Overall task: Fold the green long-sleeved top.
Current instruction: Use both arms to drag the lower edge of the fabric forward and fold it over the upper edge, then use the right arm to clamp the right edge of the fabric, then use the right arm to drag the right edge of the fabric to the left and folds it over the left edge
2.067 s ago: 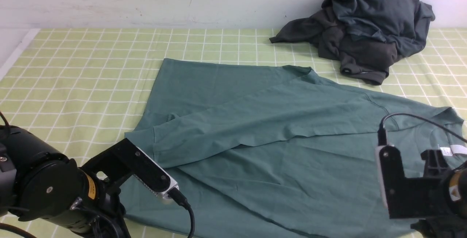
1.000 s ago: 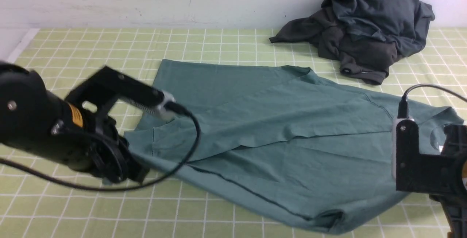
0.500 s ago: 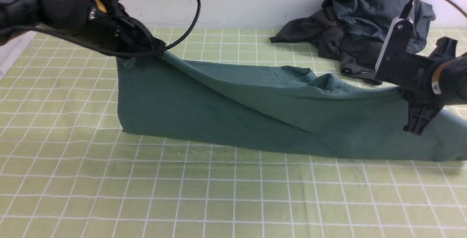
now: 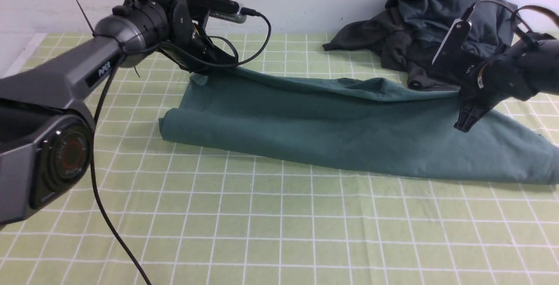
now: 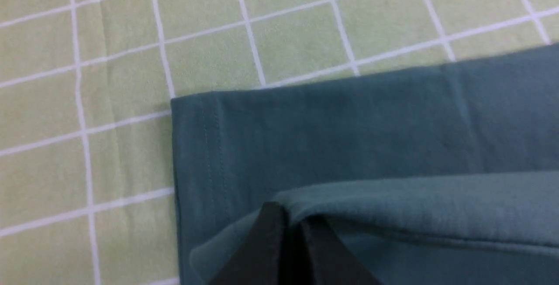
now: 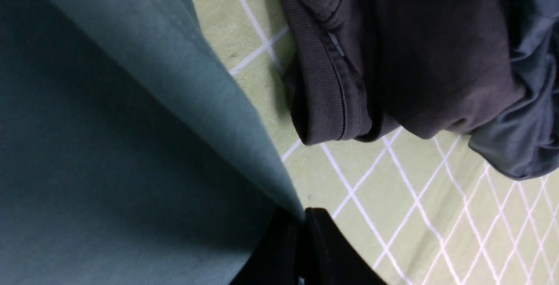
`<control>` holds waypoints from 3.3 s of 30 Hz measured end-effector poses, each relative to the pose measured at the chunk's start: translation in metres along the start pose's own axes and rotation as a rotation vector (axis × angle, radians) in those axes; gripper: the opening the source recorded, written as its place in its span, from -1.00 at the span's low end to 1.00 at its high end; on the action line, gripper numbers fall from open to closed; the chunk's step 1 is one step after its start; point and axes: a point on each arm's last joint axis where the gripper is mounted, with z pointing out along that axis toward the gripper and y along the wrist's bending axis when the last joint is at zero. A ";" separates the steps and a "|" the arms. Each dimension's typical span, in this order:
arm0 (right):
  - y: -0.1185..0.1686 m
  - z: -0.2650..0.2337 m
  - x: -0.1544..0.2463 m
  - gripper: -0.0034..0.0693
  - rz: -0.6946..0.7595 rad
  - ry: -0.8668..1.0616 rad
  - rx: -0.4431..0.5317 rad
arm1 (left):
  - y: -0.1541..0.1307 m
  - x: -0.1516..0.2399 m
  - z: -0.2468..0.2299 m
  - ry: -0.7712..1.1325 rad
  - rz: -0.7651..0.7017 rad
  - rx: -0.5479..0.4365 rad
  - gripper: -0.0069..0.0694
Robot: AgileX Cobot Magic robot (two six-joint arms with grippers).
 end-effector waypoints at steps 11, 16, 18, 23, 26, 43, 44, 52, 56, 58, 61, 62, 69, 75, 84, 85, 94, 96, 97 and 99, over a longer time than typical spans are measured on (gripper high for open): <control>-0.019 -0.014 -0.018 -0.43 0.350 0.068 0.024 | 0.022 -0.004 0.013 -0.034 -0.120 -0.056 0.07; -0.006 -0.063 -0.062 -0.53 0.355 -0.017 -0.089 | 0.030 -0.028 -0.040 -0.028 -0.076 -0.094 0.29; 0.002 -0.068 -0.071 -0.63 0.313 -0.050 -0.139 | 0.029 -0.038 -0.060 -0.046 -0.054 -0.097 0.27; 0.057 -0.044 -0.094 -0.92 0.237 -0.149 -0.441 | 0.028 -0.063 -0.151 -0.074 -0.012 -0.102 0.00; 0.081 -0.007 -0.092 -0.94 0.190 -0.178 -0.469 | 0.029 -0.066 -0.192 -0.058 -0.002 -0.103 -0.20; -0.036 0.001 -0.090 -0.92 0.647 -0.421 -0.145 | 0.015 0.047 -0.347 -0.214 -0.001 -0.084 -0.41; -0.058 -0.019 -0.073 -0.91 0.659 -0.354 -0.177 | 0.012 0.077 -0.350 -0.186 0.001 -0.080 -0.41; -0.113 -0.095 0.004 -0.82 0.865 -0.057 -0.256 | 0.002 0.196 -0.331 0.058 0.006 -0.060 -0.41; -0.099 -0.079 0.050 -0.55 0.966 0.171 -0.341 | -0.003 0.228 -0.321 0.109 -0.012 -0.036 -0.52; -0.083 -0.069 0.070 -0.33 0.997 0.302 -0.388 | -0.005 0.230 -0.325 0.050 -0.034 -0.017 -0.66; -0.062 -0.056 0.093 0.04 1.022 0.446 -0.391 | -0.007 0.226 -0.335 -0.075 -0.042 -0.004 -0.80; -0.057 -0.053 0.097 0.14 1.026 0.478 -0.383 | -0.007 0.224 -0.338 -0.100 -0.042 -0.003 -0.81; -0.032 -0.030 0.119 0.50 1.095 0.528 -0.267 | -0.009 0.228 -0.335 -0.100 -0.059 0.014 -0.83; -0.017 -0.008 0.122 0.13 1.150 0.518 -0.289 | -0.009 0.227 -0.335 -0.114 -0.063 0.024 -0.83; -0.024 -0.010 0.125 -0.80 1.042 0.508 -0.239 | -0.009 0.226 -0.335 -0.120 -0.063 0.024 -0.83; -0.029 -0.014 0.125 -0.85 1.016 0.511 -0.217 | -0.009 0.226 -0.335 -0.120 -0.063 0.024 -0.83; -0.114 -0.102 0.091 -0.88 0.872 0.410 0.060 | -0.011 0.233 -0.334 -0.039 -0.062 0.034 -0.83; -0.122 -0.125 0.061 -0.88 0.842 0.319 0.072 | -0.011 0.237 -0.334 -0.004 -0.066 0.042 -0.83; -0.122 -0.136 0.042 -0.88 0.828 0.273 0.070 | -0.012 0.239 -0.334 0.018 -0.069 0.047 -0.83; -0.120 -0.155 0.006 -0.88 0.792 0.158 0.052 | -0.013 0.241 -0.334 0.042 -0.072 0.052 -0.83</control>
